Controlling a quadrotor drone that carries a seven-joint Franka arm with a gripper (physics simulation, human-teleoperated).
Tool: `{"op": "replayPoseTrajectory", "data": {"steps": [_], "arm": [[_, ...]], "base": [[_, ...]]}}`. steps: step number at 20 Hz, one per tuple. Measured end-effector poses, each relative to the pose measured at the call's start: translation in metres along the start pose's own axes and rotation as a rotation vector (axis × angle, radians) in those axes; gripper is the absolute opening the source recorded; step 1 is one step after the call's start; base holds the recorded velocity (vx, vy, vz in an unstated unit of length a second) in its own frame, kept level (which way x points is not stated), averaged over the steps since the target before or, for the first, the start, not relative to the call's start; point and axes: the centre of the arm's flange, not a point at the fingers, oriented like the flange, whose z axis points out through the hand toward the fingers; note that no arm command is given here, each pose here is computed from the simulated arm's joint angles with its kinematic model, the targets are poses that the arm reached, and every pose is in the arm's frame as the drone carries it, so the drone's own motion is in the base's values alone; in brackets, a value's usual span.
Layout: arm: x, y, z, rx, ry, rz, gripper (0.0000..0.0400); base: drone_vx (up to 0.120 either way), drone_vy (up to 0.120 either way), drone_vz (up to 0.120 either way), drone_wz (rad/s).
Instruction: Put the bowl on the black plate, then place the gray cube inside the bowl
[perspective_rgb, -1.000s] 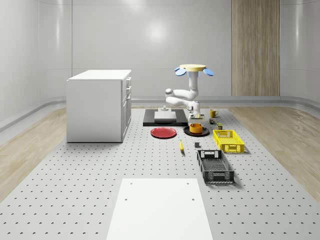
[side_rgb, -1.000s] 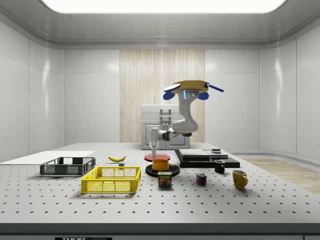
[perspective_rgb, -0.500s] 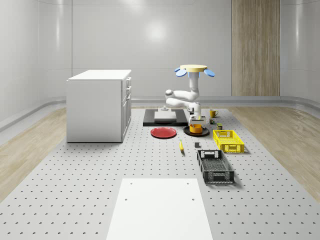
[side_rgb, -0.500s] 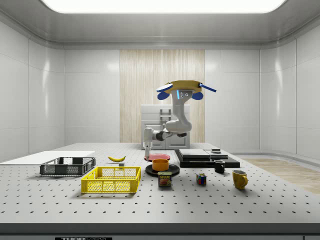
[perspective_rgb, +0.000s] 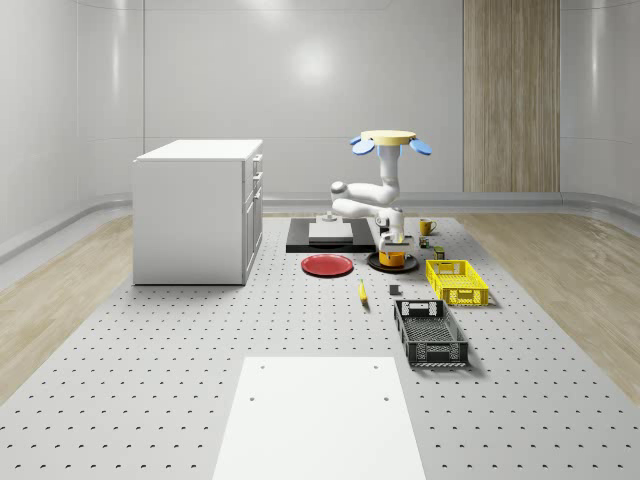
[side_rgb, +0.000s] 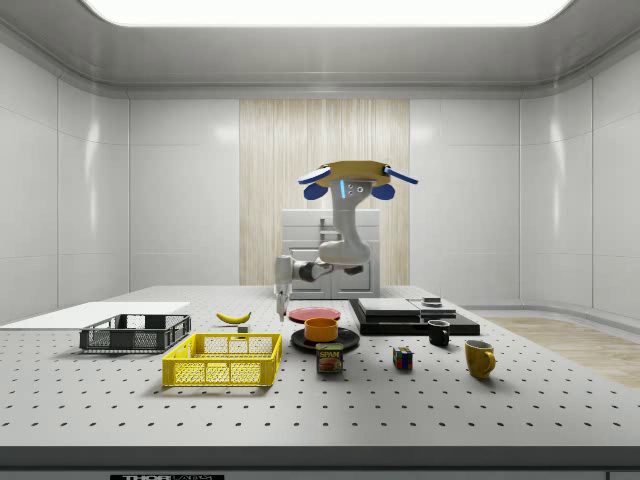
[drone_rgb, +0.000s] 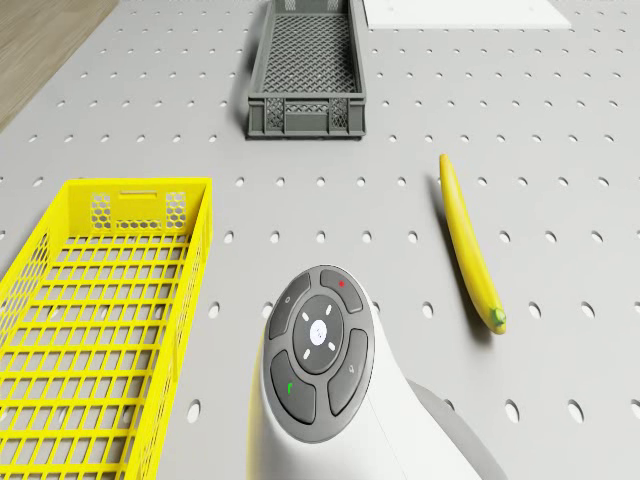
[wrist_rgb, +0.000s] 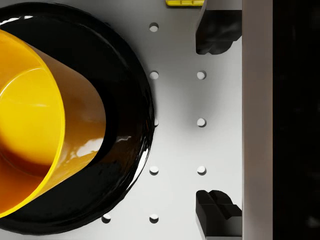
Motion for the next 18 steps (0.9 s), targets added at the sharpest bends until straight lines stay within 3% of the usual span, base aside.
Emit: {"op": "replayPoseTrajectory", "data": {"steps": [3, 11, 13, 18], "arm": [[0.0, 0.0, 0.0, 0.0, 0.0, 0.0, 0.04], [0.0, 0.0, 0.0, 0.0, 0.0, 0.0, 0.04], [0.0, 0.0, 0.0, 0.0, 0.0, 0.0, 0.04], [0.0, 0.0, 0.0, 0.0, 0.0, 0.0, 0.04]], "base": [[0.12, -0.013, 0.0, 0.0], [0.12, -0.12, 0.0, 0.0], [0.12, -0.02, 0.0, 0.0], [0.12, 0.0, -0.112, 0.0]]}}
